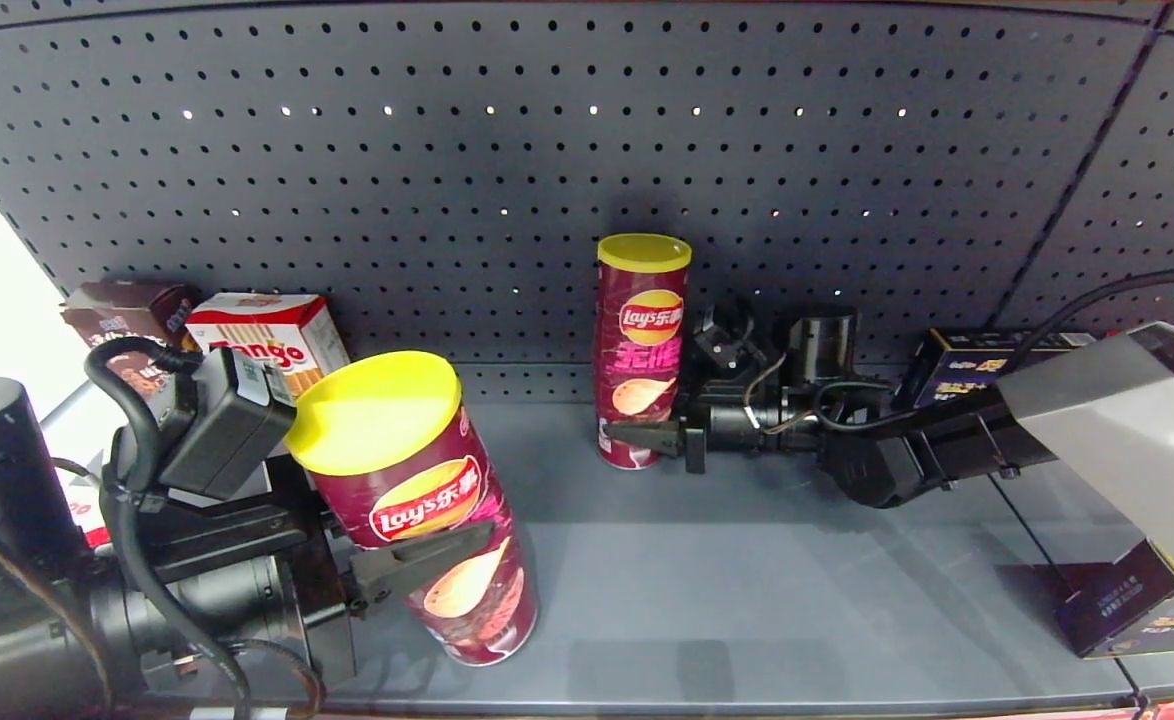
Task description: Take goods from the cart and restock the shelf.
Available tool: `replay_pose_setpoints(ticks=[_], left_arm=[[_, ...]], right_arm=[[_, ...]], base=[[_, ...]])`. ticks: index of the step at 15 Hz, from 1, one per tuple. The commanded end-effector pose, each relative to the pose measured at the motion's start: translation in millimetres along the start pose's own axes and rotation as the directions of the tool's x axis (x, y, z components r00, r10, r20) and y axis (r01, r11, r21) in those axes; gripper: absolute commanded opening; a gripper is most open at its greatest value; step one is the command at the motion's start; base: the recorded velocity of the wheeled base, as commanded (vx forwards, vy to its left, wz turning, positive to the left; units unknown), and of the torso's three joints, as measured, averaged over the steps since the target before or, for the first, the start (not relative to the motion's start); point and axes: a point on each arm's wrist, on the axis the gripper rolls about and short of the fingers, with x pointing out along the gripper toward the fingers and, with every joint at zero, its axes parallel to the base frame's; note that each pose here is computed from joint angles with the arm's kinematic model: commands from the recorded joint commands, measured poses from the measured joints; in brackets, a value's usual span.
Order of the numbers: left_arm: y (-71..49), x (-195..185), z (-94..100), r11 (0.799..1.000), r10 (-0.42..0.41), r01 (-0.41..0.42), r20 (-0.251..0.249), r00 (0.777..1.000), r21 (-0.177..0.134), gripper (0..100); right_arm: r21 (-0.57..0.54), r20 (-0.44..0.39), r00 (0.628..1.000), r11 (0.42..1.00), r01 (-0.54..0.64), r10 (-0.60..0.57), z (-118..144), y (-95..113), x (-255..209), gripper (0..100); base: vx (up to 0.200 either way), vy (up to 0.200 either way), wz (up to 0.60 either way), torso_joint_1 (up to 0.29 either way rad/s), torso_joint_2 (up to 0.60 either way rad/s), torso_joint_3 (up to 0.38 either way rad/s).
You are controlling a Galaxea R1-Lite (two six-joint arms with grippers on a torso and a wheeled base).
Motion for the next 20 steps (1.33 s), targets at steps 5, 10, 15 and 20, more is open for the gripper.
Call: replay_pose_setpoints(ticks=[5,10,15,20], left_arm=[[4.2,-3.7,1.6,1.000,0.027,-0.027,0.010,1.000,0.001,0],[3.0,-8.3,5.1,0.999,0.032,-0.032,0.029,0.999,0.008,0],[2.8,-8.1,5.9,1.000,0.030,-0.030,0.032,0.999,0.003,0],[3.3,-7.9,5.9,0.999,0.033,-0.033,0.030,0.999,0.001,0]], right_arm=[[-0.053,0.043,0.999,0.999,0.011,-0.008,46.0,24.7,-27.2,0],[-0.063,0.042,0.999,0.998,0.003,-0.001,62.1,98.4,-50.0,0],[-0.064,0.036,0.999,0.998,0.018,-0.015,27.6,135.0,-58.1,0],[-0.040,0.002,1.000,0.999,-0.001,0.001,-5.4,155.9,-60.5,0]], base=[[0.000,0.000,0.00,0.000,0.00,0.000],[0.000,0.000,0.00,0.000,0.00,0.000],[0.000,0.000,0.00,0.000,0.00,0.000],[0.000,0.000,0.00,0.000,0.00,0.000]])
